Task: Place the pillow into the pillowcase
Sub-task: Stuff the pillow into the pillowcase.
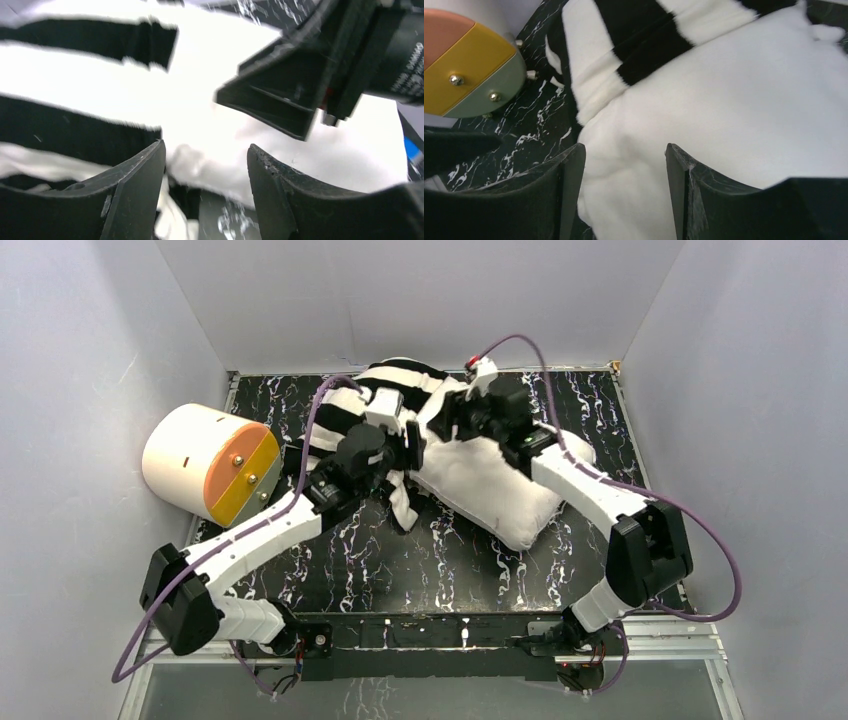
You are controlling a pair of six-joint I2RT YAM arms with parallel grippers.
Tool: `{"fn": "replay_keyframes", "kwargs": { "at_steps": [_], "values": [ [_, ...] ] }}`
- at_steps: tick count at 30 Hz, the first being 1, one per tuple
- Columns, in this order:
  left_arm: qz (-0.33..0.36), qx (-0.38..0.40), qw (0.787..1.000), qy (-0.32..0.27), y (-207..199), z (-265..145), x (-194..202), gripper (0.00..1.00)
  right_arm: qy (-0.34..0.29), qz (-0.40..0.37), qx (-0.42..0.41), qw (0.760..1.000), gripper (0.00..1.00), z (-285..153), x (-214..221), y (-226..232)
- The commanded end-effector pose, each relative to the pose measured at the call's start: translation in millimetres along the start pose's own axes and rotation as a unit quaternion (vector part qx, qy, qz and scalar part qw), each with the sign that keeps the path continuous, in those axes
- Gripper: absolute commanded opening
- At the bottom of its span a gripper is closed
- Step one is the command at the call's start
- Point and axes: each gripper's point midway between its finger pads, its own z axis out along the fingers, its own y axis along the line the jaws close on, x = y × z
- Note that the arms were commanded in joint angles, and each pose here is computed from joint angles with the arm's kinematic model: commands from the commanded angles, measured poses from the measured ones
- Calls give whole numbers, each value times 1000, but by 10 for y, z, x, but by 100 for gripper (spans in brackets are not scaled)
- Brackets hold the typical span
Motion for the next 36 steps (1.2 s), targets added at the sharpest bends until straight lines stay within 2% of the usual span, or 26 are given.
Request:
{"fn": "replay_keyframes", "kwargs": {
  "at_steps": [1,3,8,14,15,16,18,20,25,27,30,32,33,35,36],
  "values": [
    [82,-101,991,-31,289,247,-455,60,16,-8,-13,1000,68,-313,-325,-366],
    [91,-120,988,-41,324,475,-692,60,-2,-3,-10,1000,68,-350,-524,-570],
    [108,-137,984,-39,365,1093,-858,59,2,1,-7,1000,67,-191,-649,-1045],
    [131,-171,976,0,597,1769,-638,58,32,29,-69,997,62,111,-384,-1082],
    [132,-174,976,3,620,1838,-617,55,32,34,-77,996,61,153,-338,-1066],
    [145,-175,974,8,643,1893,-597,46,34,40,-80,995,59,191,-280,-1049],
    [150,-160,976,9,596,1972,-596,21,42,47,-93,994,58,266,-141,-978],
    [145,-114,983,21,438,1987,-556,1,48,57,-103,992,56,329,-8,-897],
    [49,51,997,20,-264,1773,-683,0,46,100,-115,987,49,430,254,-724],
    [8,113,993,20,-656,1548,-766,0,39,117,-107,987,47,443,294,-697],
    [-52,162,985,29,-1088,1180,-704,0,15,130,-95,987,46,460,278,-659],
    [-106,166,979,43,-1080,1083,-401,0,1,138,-84,987,44,482,282,-687],
    [-128,153,978,62,-994,1108,-114,0,-2,143,-79,987,43,506,301,-707],
    [-147,130,976,98,-784,1196,281,0,2,151,-75,986,42,561,372,-733],
    [-153,131,974,107,-706,1218,326,0,9,154,-72,985,42,581,429,-748]
  ]
}}
